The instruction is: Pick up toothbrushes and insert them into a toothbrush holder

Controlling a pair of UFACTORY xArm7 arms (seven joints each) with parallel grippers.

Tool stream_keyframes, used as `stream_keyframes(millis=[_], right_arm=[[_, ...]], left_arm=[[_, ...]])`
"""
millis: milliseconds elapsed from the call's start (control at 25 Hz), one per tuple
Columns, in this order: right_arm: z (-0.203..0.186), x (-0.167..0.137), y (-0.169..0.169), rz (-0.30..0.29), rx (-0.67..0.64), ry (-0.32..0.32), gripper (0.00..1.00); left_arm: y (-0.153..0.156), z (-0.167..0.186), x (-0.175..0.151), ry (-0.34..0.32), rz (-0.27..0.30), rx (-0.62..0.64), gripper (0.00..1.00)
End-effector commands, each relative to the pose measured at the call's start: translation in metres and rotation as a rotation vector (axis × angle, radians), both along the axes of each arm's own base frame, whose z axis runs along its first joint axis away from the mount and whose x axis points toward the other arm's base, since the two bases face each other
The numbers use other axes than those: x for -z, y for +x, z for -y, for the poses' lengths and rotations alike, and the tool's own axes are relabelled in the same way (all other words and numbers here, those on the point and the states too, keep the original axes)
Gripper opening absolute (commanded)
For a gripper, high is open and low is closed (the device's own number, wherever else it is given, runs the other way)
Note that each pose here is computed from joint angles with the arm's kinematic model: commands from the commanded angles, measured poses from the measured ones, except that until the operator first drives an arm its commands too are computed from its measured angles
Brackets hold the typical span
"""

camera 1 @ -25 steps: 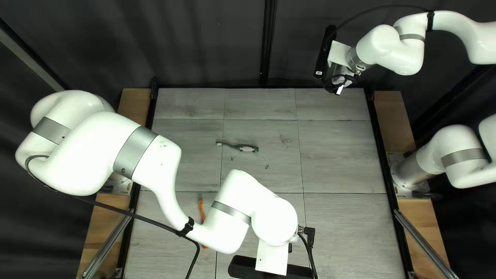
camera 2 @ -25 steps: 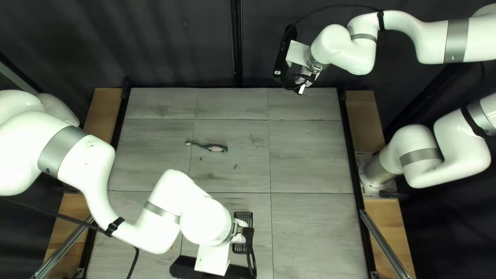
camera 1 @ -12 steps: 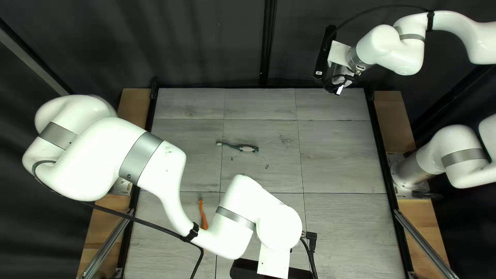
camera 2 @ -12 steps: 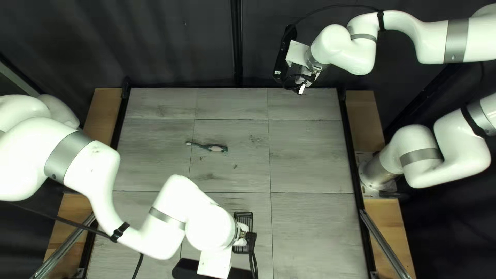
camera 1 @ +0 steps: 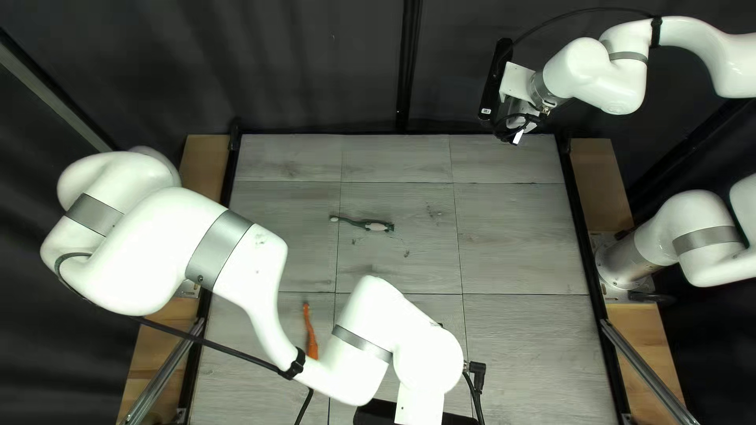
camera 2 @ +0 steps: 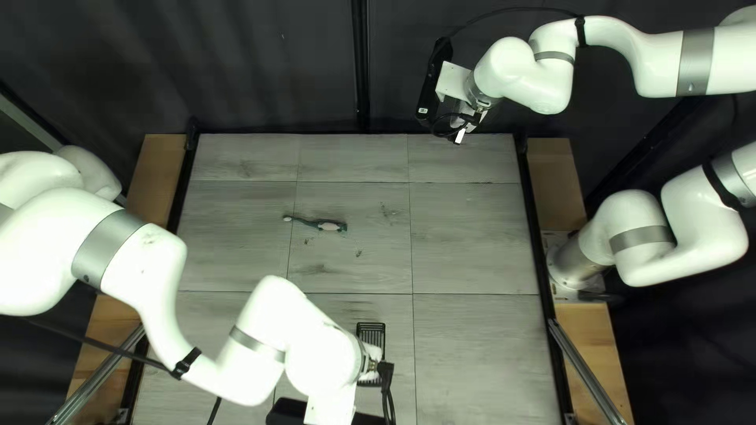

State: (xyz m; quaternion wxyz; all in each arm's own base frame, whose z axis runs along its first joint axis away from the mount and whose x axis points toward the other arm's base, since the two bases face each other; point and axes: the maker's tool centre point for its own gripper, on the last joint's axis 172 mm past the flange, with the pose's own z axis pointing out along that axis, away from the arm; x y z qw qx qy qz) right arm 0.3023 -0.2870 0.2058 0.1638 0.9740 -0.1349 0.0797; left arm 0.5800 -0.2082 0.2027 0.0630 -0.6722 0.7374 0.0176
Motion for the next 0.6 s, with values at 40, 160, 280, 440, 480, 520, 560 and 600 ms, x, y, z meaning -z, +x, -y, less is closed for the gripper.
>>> stream_keyframes(millis=[40, 160, 280, 440, 480, 520, 560, 600], right_arm=[[0.0, 0.0, 0.0, 0.0, 0.0, 0.0, 1.0], [0.0, 0.0, 0.0, 0.0, 0.0, 0.0, 1.0], [0.0, 0.0, 0.0, 0.0, 0.0, 0.0, 1.0], [0.0, 0.0, 0.0, 0.0, 0.0, 0.0, 1.0], [0.0, 0.0, 0.0, 0.0, 0.0, 0.0, 1.0], [0.0, 0.0, 0.0, 0.0, 0.0, 0.0, 1.0], [0.0, 0.0, 0.0, 0.0, 0.0, 0.0, 1.0], [0.0, 0.0, 0.0, 0.0, 0.0, 0.0, 1.0]], left_arm=[[-0.001, -0.001, 0.002, 0.005, -0.014, -0.001, 0.0], [0.001, 0.0, 0.005, 0.005, -0.018, 0.003, 0.0], [0.001, -0.001, 0.01, 0.005, -0.018, 0.005, 0.0], [0.001, -0.002, 0.012, 0.008, -0.014, 0.005, 0.0], [0.001, -0.002, 0.012, 0.009, -0.013, 0.005, 0.0], [0.002, -0.002, 0.013, 0.011, -0.013, 0.005, 0.0], [0.002, -0.001, 0.014, 0.013, -0.012, 0.005, 0.0], [0.002, -0.001, 0.014, 0.014, -0.011, 0.005, 0.0]])
